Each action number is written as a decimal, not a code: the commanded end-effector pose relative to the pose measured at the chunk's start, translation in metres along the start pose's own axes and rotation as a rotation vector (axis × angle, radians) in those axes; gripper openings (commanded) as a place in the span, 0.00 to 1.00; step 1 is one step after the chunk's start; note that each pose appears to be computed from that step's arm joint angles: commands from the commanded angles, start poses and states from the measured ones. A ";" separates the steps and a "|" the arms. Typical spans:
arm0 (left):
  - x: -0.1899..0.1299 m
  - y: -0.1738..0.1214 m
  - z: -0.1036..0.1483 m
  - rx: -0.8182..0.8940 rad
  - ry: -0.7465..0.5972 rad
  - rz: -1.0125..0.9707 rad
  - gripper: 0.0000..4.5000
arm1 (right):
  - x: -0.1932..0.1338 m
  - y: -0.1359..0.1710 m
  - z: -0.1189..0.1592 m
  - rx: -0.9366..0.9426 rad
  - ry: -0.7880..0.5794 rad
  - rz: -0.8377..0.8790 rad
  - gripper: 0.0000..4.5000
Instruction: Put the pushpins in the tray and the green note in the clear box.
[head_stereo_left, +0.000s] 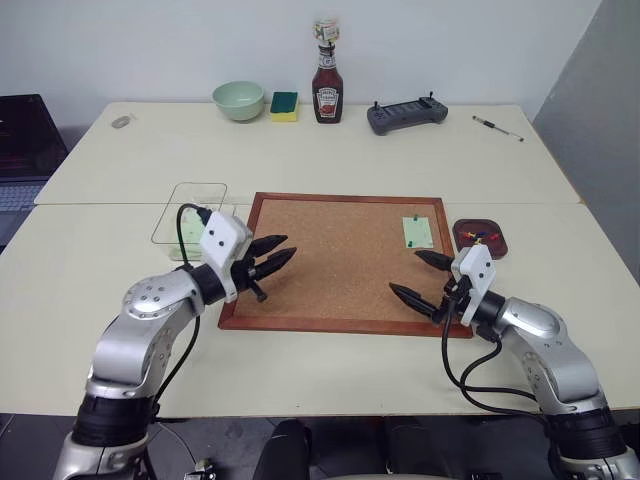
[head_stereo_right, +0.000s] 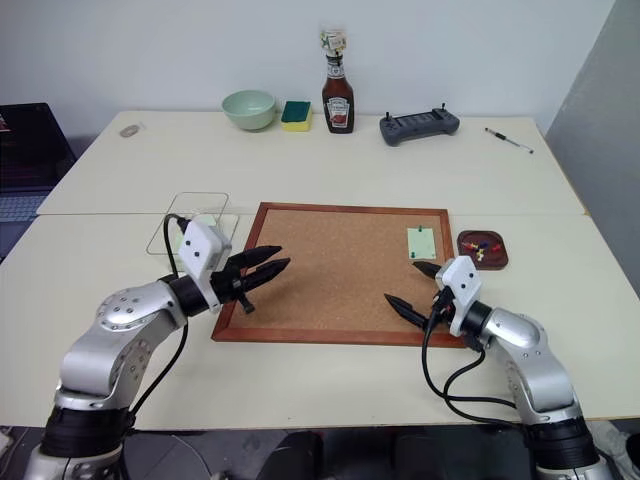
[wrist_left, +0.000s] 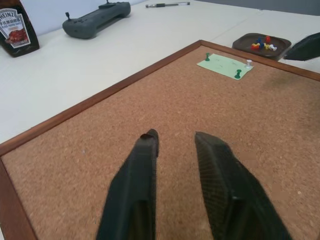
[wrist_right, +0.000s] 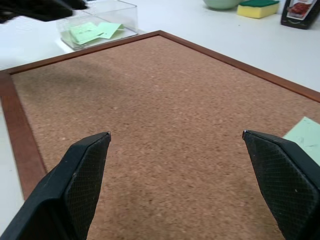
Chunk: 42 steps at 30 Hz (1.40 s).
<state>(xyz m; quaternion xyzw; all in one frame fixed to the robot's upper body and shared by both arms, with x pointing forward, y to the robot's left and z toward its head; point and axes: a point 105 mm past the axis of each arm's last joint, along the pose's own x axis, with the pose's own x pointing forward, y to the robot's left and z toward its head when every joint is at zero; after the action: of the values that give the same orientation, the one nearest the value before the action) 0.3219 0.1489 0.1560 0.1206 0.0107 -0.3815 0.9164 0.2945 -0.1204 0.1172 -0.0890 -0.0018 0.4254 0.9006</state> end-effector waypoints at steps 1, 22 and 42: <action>0.014 -0.005 0.002 0.019 -0.024 -0.036 0.08 | 0.002 0.006 0.014 -0.029 -0.043 0.024 1.00; 0.073 -0.019 -0.039 -0.047 0.027 -0.156 0.01 | 0.017 0.004 0.024 0.014 -0.042 -0.031 1.00; 0.074 -0.038 -0.070 -0.158 0.061 -0.177 0.01 | 0.057 -0.077 0.041 0.041 0.062 -0.265 1.00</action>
<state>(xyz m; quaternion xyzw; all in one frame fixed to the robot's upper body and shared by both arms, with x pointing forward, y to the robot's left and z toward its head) 0.3608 0.0937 0.0882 0.0685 0.0531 -0.4410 0.8933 0.3745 -0.1171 0.1626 -0.0592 0.0259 0.3187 0.9457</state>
